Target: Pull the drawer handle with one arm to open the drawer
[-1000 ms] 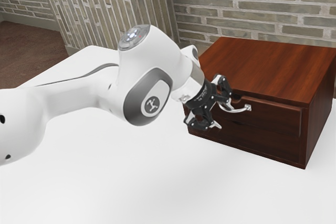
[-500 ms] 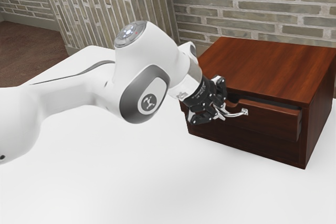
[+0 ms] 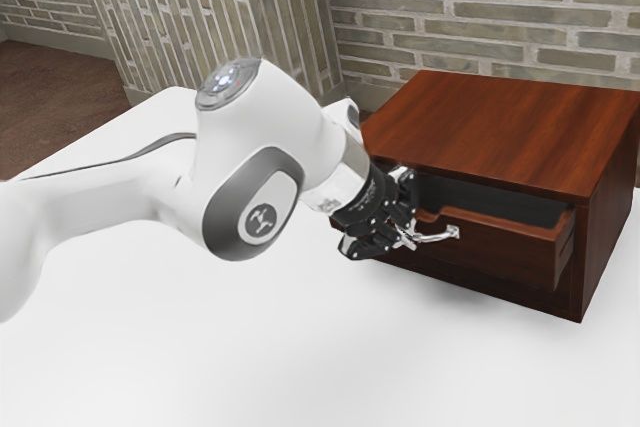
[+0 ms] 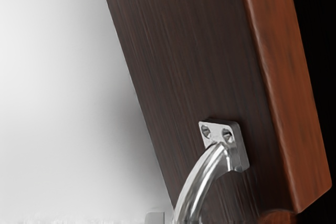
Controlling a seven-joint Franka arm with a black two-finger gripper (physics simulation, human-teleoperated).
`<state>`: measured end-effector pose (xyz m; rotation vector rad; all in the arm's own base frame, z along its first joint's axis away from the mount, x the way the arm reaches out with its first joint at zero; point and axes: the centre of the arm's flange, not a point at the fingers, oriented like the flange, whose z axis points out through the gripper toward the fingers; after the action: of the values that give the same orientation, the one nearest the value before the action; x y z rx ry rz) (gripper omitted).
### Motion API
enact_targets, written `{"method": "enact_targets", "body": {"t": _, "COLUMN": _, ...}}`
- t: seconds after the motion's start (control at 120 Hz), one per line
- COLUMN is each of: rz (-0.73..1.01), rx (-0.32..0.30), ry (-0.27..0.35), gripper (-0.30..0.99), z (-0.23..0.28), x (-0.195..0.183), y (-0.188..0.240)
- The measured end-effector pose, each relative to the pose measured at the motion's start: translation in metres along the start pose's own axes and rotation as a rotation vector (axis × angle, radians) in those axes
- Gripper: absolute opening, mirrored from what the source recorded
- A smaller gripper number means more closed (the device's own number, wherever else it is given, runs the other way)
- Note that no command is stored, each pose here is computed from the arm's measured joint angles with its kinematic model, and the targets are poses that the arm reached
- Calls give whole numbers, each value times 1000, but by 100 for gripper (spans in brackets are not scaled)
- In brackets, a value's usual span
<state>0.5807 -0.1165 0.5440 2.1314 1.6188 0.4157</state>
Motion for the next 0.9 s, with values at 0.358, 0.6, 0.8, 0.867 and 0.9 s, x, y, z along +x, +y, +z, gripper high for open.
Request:
{"method": "enact_targets", "body": {"t": 0.358, "rz": -20, "rx": -12, "ry": -10, "gripper": -9, "z": -13, "x": -9, "y": -23}}
{"method": "enact_targets", "body": {"t": 0.6, "rz": -32, "rx": -18, "ry": -15, "gripper": -9, "z": -18, "x": -14, "y": -37}}
{"method": "enact_targets", "body": {"t": 0.8, "rz": -37, "rx": -30, "ry": -16, "gripper": -9, "z": -30, "x": -19, "y": -50}}
{"method": "enact_targets", "body": {"t": 0.867, "rz": -40, "rx": -29, "ry": -17, "gripper": -9, "z": -32, "x": -21, "y": -55}}
{"method": "enact_targets", "body": {"t": 0.9, "rz": -41, "rx": -30, "ry": -17, "gripper": -9, "z": -33, "x": -22, "y": -57}}
